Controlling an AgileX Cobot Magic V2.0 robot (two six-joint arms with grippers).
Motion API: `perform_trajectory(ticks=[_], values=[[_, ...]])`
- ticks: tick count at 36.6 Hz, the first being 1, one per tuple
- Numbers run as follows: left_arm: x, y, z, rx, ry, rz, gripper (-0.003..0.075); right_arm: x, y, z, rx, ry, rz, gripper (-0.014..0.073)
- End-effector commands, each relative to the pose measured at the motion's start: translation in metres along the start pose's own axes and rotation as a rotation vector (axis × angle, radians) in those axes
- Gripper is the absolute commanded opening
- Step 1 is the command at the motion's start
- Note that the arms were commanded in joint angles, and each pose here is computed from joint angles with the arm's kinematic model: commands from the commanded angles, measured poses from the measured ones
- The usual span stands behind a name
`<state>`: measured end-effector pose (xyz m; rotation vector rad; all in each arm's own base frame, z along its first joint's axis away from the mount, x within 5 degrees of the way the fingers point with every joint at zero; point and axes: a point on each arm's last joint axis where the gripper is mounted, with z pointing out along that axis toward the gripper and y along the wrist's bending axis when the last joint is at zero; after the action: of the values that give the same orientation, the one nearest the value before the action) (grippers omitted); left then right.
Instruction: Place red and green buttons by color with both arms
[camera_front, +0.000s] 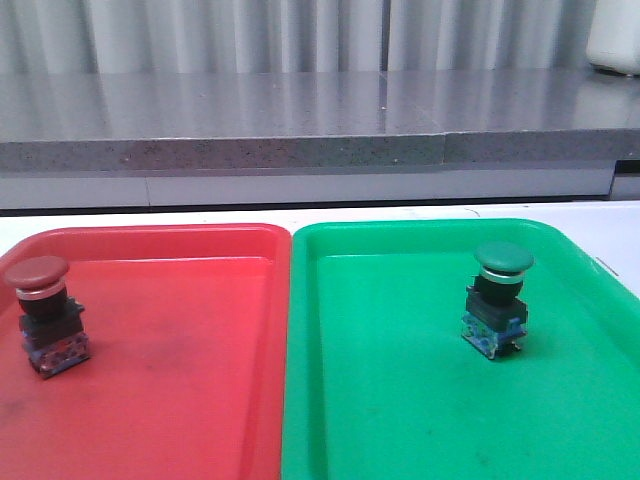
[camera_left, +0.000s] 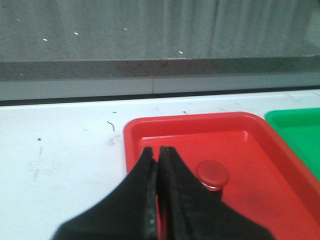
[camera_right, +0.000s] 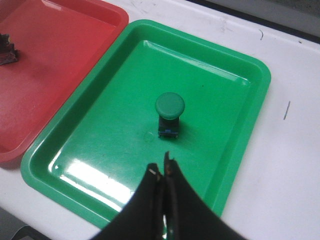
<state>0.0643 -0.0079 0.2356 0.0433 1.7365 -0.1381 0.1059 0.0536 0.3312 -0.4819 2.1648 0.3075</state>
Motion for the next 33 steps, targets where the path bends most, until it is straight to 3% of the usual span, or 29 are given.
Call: perform_trajectory(ticks=[1,11,33], values=[[-0.001,0.003,-0.005,-0.036,-0.213,-0.023,-0.0020,-0.012,0.000,-0.006,0.004,-0.089,-0.007,-0.0108],[0.026,0.009,-0.006,-0.101,-0.323,-0.024,-0.0020,-0.012,0.000,-0.006,0.004,-0.089,-0.007,-0.0108],[0.027,0.009,-0.005,-0.108,-0.300,-0.025,-0.0020,-0.012,0.000,-0.006,0.004,-0.090,-0.007,-0.0108]])
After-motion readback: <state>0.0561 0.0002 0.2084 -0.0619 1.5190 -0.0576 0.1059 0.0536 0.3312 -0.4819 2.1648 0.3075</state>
